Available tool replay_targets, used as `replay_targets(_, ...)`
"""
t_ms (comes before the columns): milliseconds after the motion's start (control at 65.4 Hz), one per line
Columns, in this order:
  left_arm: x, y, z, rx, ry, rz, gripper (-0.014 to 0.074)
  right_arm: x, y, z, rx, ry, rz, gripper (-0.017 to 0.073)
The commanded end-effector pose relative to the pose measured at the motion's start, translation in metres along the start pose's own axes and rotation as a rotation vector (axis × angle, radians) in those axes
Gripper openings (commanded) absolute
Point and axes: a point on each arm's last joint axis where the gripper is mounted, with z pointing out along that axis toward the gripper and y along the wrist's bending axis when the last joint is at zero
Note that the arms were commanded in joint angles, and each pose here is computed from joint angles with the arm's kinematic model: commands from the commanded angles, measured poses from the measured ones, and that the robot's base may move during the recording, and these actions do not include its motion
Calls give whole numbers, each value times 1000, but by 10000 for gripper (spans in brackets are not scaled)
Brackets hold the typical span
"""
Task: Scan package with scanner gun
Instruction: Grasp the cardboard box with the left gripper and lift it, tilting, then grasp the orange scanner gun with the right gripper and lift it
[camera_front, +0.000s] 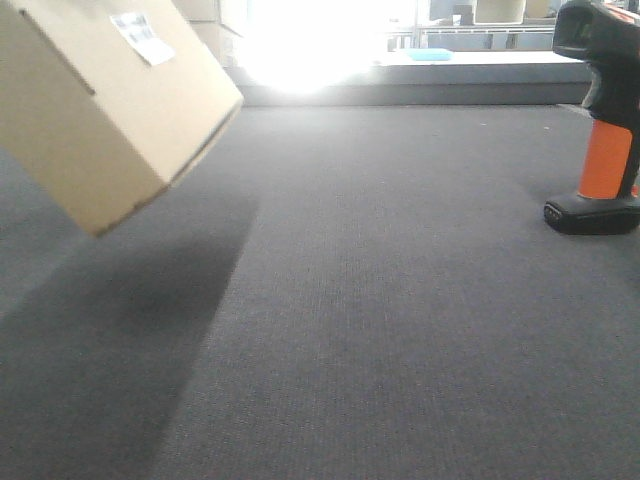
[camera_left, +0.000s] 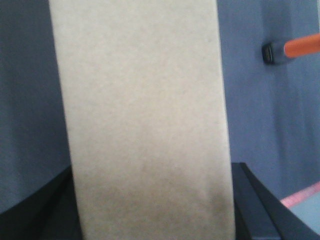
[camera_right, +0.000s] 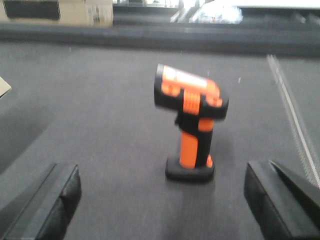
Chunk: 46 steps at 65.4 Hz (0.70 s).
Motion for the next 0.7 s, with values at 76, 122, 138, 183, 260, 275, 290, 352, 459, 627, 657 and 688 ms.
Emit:
replay_targets(76, 6, -2, 3, 53, 6, -11, -111, 19, -4, 10, 18, -80, 23, 570)
replay_targets(122, 6, -2, 3, 53, 6, -11, -111, 27, -6, 13, 30, -117, 28, 570)
replay_targets(138, 6, -2, 3, 53, 6, -11, -111, 31, -7, 14, 34, -122, 32, 570)
replay_targets(183, 6, -2, 3, 53, 6, -11, -111, 36, -9, 16, 42, -155, 55, 570)
replay_targets(260, 6, -2, 3, 53, 6, -10, -111, 46, -11, 21, 54, -146, 102, 570)
replay_targets(275, 6, -2, 3, 53, 6, -10, -111, 47, -11, 22, 55, -139, 104, 570)
replay_targets(290, 6, -2, 3, 53, 6, -10, -111, 47, -11, 22, 56, -135, 104, 570)
replay_targets(352, 6, -2, 3, 53, 6, -10, -111, 48, -12, 27, 63, -122, 104, 570)
replay_targets(459, 6, -2, 3, 53, 6, -10, -111, 45, -15, 35, 88, -142, 139, 570)
replay_targets(627, 6, -2, 3, 53, 6, -8, -111, 47, -20, 55, 132, -126, 135, 570)
replay_targets(657, 6, -2, 3, 53, 6, -8, -111, 48, -20, 59, 140, -120, 132, 570)
replay_targets(688, 6, -2, 3, 53, 6, -8, -111, 49, -21, 62, 146, -117, 130, 570)
